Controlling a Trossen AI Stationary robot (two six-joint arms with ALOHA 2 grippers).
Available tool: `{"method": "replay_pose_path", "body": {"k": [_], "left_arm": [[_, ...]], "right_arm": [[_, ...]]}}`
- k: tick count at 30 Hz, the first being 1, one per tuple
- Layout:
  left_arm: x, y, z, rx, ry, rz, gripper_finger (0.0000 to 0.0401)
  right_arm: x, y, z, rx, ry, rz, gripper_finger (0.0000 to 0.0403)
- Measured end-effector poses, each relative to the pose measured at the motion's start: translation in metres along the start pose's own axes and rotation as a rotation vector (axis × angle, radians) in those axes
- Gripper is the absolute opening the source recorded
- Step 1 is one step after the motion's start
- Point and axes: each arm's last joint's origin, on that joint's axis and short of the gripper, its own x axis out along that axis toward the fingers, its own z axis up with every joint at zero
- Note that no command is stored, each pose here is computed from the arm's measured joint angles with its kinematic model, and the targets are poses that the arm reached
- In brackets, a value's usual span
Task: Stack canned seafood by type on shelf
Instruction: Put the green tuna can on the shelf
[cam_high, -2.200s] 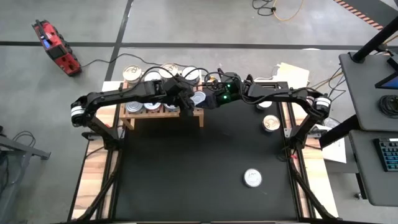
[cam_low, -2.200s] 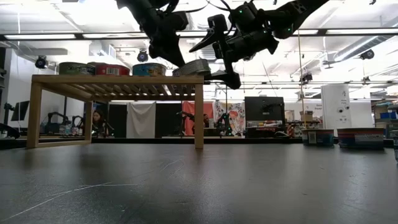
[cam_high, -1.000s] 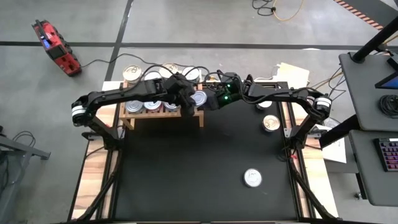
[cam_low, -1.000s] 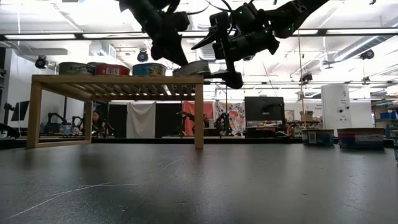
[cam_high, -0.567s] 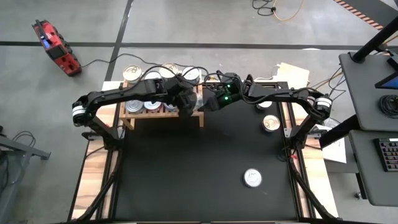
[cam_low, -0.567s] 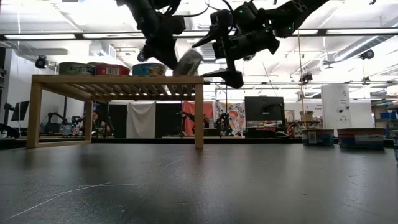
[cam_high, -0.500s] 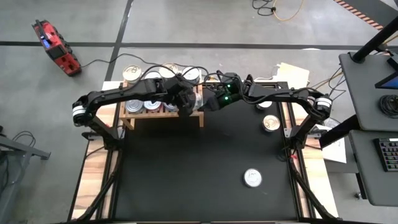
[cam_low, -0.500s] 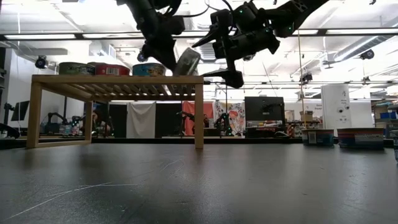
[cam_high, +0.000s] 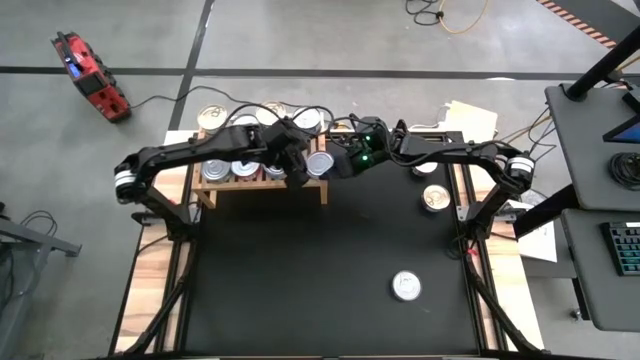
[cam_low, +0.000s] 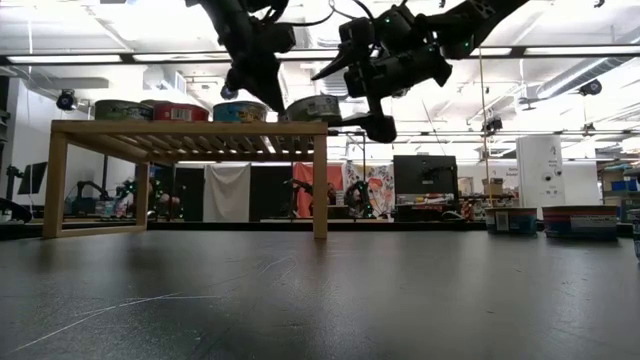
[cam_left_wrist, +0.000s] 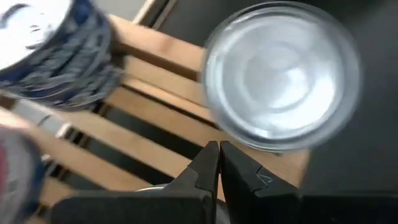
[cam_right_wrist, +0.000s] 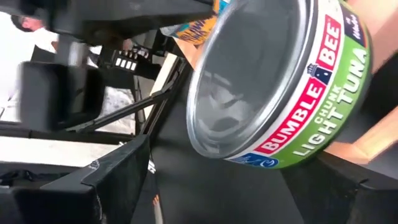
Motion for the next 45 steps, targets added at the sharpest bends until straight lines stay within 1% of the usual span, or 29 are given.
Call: {"method": "replay_pose_path", "body": {"k": [3,8,10,11,13,15,17,20,26,31,37,41,45], "left_arm": [[-0.006,-0.002,0.000,0.035,-0.011,-0.107,0.0000],[-0.017,-0.009,0.001,0.153,-0.054,-0.351,0.0000],[-0.018,-0.011,0.004,0.170,-0.080,-0.442,0.0000],[-0.018,-0.013,0.006,0.175,-0.102,-0.474,0.0000],[-0.016,-0.015,0.010,0.175,-0.142,-0.500,0.0000],[-0.010,-0.018,0.014,0.169,-0.160,-0.495,0.0000],[-0.003,-0.019,0.014,0.154,-0.144,-0.479,0.0000],[-0.001,-0.019,0.014,0.146,-0.141,-0.450,0.0000],[0.000,-0.016,0.013,0.161,-0.134,-0.352,0.0000],[0.010,-0.017,0.013,0.170,-0.115,-0.339,0.0000],[0.025,-0.019,0.011,0.150,-0.067,-0.345,0.0000],[0.025,-0.018,0.010,0.143,-0.052,-0.295,0.0000],[0.019,-0.015,0.009,0.140,-0.047,-0.255,0.0000]], "right_arm": [[-0.001,0.000,0.001,0.022,-0.004,0.003,0.0329],[-0.001,0.003,0.004,0.043,-0.019,0.043,0.0324],[0.000,0.003,0.005,0.047,-0.020,0.055,0.0325],[0.000,0.003,0.005,0.054,-0.020,0.055,0.0326],[0.002,0.001,0.004,0.061,-0.015,0.050,0.0326],[0.002,0.001,0.004,0.063,-0.013,0.047,0.0325],[0.002,0.001,0.004,0.053,-0.016,0.048,0.0322],[0.001,0.001,0.005,0.047,-0.022,0.051,0.0318],[0.000,0.004,0.008,0.022,-0.038,0.079,0.0317],[0.000,0.006,0.008,0.017,-0.034,0.093,0.0329],[0.000,0.004,0.007,0.033,-0.040,0.075,0.0335],[-0.001,0.002,0.007,0.032,-0.034,0.063,0.0330],[-0.001,0.001,0.007,0.036,-0.027,0.064,0.0323]]}}
